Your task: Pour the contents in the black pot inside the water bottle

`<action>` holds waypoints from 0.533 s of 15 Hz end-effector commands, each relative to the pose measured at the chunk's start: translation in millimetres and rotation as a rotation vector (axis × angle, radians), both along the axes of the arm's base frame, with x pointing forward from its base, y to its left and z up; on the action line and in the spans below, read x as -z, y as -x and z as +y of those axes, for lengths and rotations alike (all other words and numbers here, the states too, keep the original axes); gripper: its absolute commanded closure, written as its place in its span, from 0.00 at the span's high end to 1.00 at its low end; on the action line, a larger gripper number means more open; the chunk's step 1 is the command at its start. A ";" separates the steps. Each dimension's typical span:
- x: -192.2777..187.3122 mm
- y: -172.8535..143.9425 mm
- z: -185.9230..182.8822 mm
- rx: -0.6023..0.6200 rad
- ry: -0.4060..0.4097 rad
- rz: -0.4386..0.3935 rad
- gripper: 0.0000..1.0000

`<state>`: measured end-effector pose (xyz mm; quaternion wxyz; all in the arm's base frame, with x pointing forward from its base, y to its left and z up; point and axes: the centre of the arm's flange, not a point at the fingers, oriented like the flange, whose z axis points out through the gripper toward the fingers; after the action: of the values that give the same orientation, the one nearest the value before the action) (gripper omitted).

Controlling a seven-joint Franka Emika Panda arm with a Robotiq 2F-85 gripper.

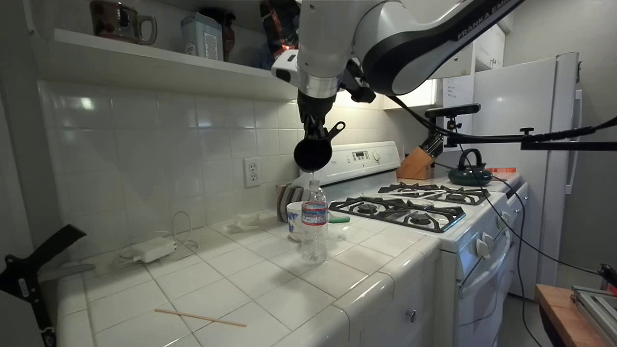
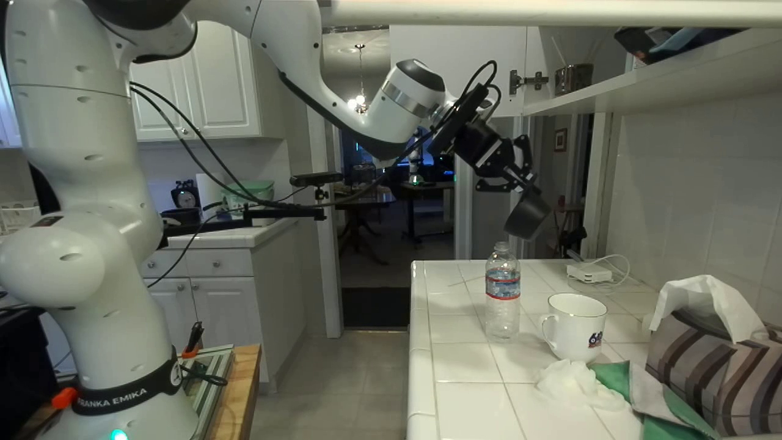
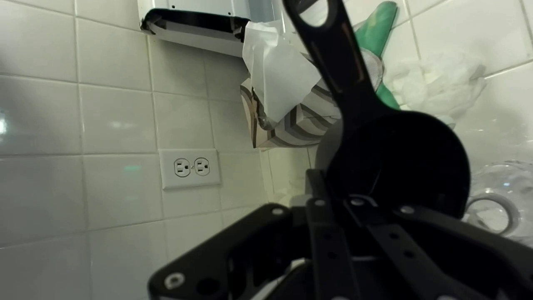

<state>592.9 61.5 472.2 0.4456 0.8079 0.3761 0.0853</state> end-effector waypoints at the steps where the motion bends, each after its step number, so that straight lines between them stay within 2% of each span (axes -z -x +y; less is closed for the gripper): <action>1: 0.4 14.9 4.8 -0.008 0.039 -0.037 0.01; 8: 2.5 18.0 10.7 -0.014 0.069 -0.056 0.01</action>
<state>588.6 68.3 469.4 0.4639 0.7964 0.3766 0.0932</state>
